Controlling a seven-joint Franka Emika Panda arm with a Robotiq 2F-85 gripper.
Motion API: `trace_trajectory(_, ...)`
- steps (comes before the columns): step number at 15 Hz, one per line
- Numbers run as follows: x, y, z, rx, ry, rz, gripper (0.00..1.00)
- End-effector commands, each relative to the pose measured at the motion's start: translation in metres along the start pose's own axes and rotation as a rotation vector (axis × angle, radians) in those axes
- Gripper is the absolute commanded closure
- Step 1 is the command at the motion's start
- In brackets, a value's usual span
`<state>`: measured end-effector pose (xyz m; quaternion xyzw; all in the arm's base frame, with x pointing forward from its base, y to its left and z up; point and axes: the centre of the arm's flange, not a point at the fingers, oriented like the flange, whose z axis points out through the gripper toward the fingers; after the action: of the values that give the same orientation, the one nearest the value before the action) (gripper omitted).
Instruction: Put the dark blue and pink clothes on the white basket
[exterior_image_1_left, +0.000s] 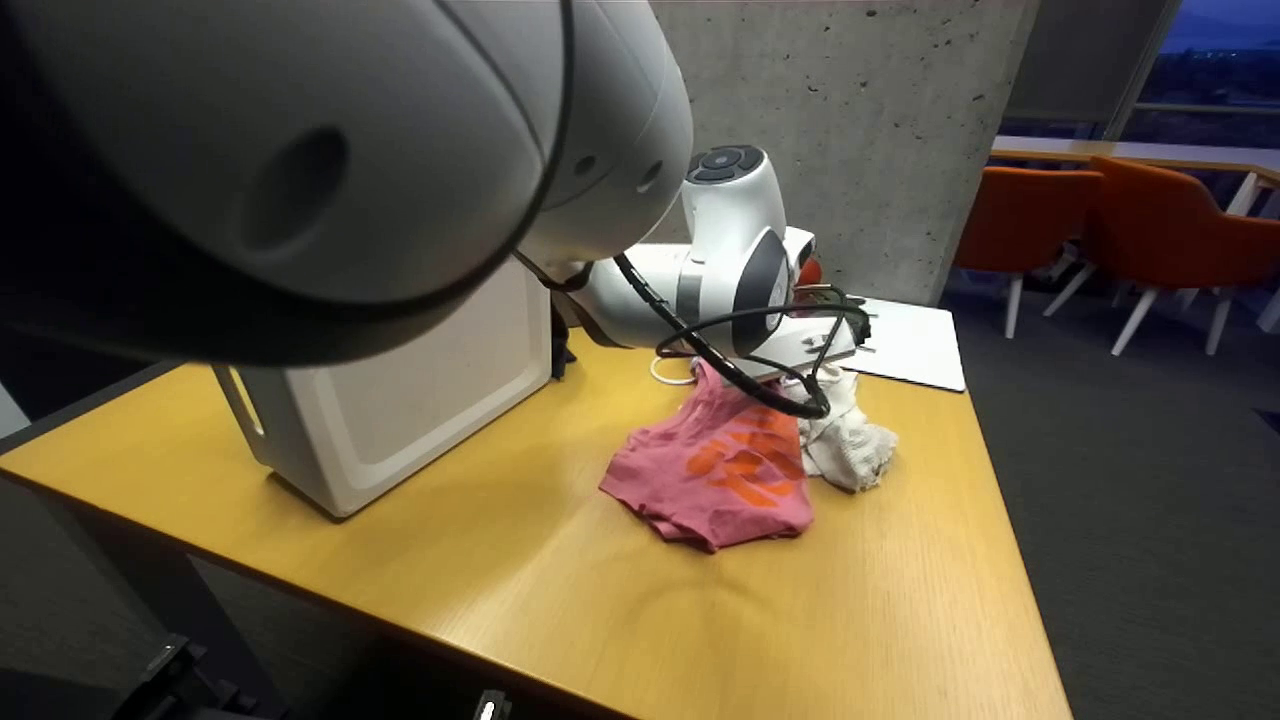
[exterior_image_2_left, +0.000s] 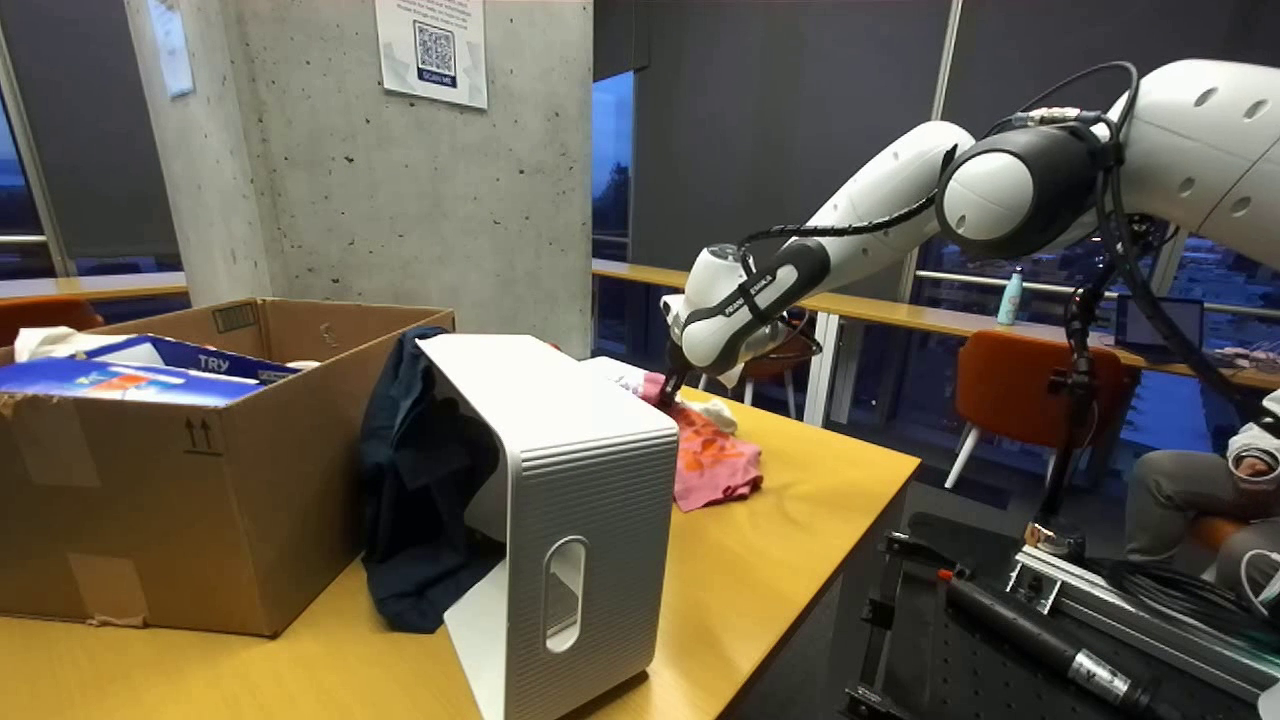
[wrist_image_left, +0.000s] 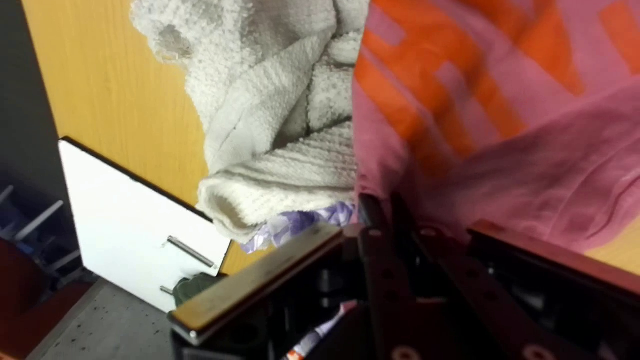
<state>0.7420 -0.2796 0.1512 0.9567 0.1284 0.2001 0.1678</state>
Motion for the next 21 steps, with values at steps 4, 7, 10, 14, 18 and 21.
trace_trajectory(4, 0.041, 0.02, -0.113, -0.17, 0.025, 0.014, 0.99)
trace_trajectory(7, 0.063, 0.021, -0.175, -0.19, 0.038, 0.018, 0.99)
trace_trajectory(10, 0.081, 0.01, -0.236, -0.216, 0.089, 0.006, 0.99)
trace_trajectory(14, 0.101, -0.013, -0.315, -0.279, 0.058, -0.019, 0.99)
trace_trajectory(18, 0.122, -0.057, -0.388, -0.335, 0.061, -0.069, 0.99)
trace_trajectory(21, 0.145, -0.094, -0.427, -0.359, 0.084, -0.1, 0.99)
